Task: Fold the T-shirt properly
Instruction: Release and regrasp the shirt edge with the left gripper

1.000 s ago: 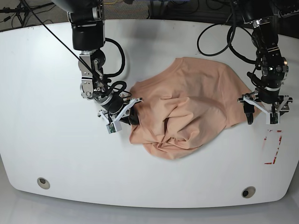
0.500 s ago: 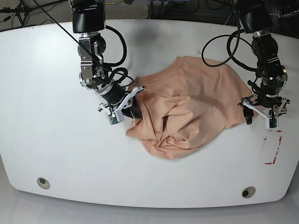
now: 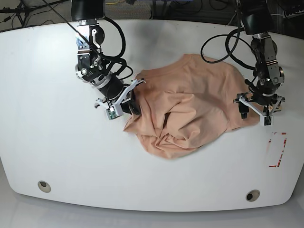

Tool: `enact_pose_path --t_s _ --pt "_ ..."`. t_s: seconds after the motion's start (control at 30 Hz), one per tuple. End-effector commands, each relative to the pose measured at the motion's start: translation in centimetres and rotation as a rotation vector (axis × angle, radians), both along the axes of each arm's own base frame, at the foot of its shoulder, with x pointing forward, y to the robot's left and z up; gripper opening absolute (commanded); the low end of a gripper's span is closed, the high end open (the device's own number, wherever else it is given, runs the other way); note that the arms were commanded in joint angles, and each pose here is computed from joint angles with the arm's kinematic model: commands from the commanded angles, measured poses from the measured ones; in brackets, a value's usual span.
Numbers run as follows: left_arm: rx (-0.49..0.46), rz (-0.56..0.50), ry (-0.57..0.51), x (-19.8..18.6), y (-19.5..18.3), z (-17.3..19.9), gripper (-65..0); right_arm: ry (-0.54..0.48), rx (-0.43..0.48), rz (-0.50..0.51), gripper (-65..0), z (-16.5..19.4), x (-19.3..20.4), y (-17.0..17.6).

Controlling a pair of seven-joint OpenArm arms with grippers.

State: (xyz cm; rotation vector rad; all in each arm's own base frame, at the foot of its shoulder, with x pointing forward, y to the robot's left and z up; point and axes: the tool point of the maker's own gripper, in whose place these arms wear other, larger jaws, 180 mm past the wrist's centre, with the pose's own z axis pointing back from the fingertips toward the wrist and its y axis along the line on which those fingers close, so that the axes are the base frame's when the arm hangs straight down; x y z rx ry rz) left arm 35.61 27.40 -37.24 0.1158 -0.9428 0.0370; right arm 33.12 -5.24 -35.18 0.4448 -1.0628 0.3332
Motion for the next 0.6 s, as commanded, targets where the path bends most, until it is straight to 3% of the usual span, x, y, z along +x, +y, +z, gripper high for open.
enact_pose_path --t_s 0.0,0.3,0.57 --pt "0.03 0.007 -0.044 0.0 1.1 1.5 -18.0 -0.087 0.013 -0.02 -65.0 3.0 0.8 -0.8" --pt "0.05 -0.012 -0.061 -0.1 0.8 2.5 -17.9 -0.162 -0.043 0.018 -64.6 6.5 -0.3 -0.9" --pt "0.068 -0.016 -0.071 -0.5 0.8 3.2 -18.1 -0.174 -0.072 0.027 -64.4 7.3 -0.7 -1.2"
